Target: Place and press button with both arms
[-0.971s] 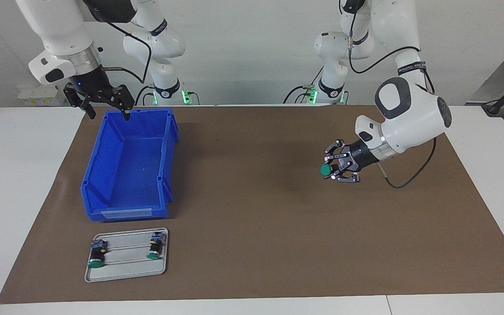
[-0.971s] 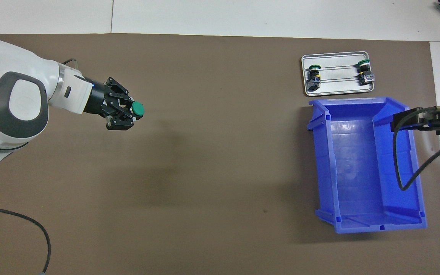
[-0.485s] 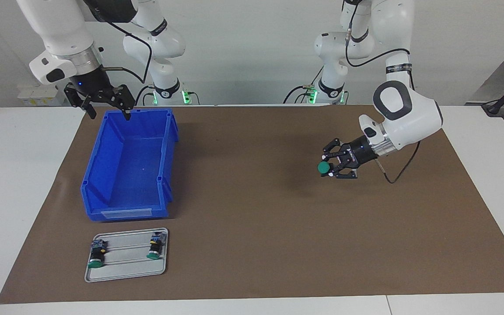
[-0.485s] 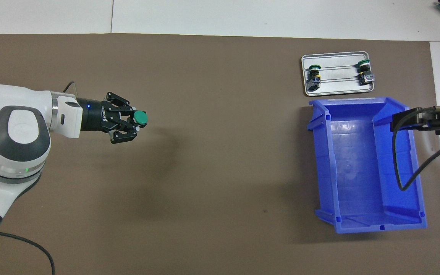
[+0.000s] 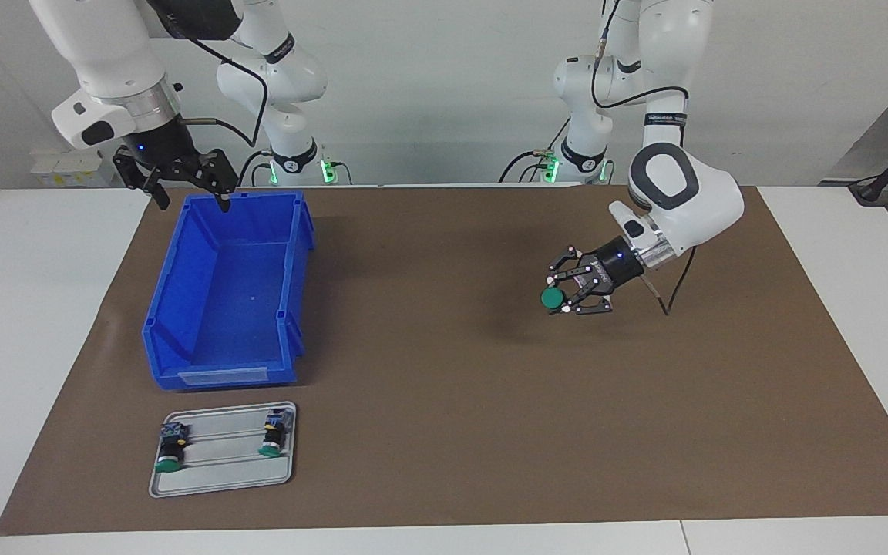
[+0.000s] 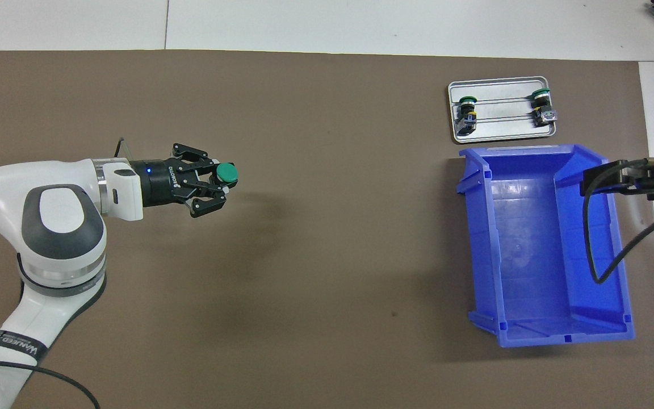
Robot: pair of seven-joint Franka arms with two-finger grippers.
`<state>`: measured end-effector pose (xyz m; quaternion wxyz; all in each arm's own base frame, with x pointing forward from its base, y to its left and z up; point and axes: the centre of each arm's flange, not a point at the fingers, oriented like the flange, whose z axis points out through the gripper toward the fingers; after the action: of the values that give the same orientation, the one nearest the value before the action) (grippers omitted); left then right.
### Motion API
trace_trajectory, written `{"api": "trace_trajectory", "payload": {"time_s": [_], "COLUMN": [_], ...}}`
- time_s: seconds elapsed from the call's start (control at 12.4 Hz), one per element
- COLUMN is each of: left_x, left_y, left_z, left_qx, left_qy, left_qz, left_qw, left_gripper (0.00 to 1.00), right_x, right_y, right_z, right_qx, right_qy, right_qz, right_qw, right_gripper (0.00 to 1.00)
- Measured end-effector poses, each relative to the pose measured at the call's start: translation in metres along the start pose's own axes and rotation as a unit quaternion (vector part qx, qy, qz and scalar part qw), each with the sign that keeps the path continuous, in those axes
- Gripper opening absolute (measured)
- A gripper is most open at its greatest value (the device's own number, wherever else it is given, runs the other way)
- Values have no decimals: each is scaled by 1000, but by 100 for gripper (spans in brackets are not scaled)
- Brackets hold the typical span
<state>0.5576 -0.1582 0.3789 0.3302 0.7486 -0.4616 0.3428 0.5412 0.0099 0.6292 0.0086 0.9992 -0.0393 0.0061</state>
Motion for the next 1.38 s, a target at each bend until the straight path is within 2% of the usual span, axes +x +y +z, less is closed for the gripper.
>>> {"api": "trace_trajectory", "payload": {"time_s": [0.24, 0.4, 0.65, 0.89, 1.05, 1.38], "left_x": [1, -4, -19, -31, -34, -35], "left_y": [16, 20, 19, 27, 35, 33], "left_z": [24, 33, 46, 71, 86, 86], "left_qx": [33, 48, 60, 87, 91, 98], "left_qy": [31, 65, 85, 141, 150, 157], "left_qz": [-19, -26, -31, -39, -38, -44], "left_qw": [999, 996, 994, 985, 984, 982], "left_gripper": [33, 33, 33, 33, 33, 33], "right_x": [0, 0, 0, 0, 0, 0], "right_y": [0, 0, 0, 0, 0, 0], "right_z": [0, 0, 0, 0, 0, 0], "right_qx": [0, 0, 0, 0, 0, 0], "right_qy": [0, 0, 0, 0, 0, 0], "right_qz": [0, 0, 0, 0, 0, 0], "right_qw": [1000, 1000, 1000, 1000, 1000, 1000], "right_gripper": [100, 100, 100, 100, 100, 100]}}
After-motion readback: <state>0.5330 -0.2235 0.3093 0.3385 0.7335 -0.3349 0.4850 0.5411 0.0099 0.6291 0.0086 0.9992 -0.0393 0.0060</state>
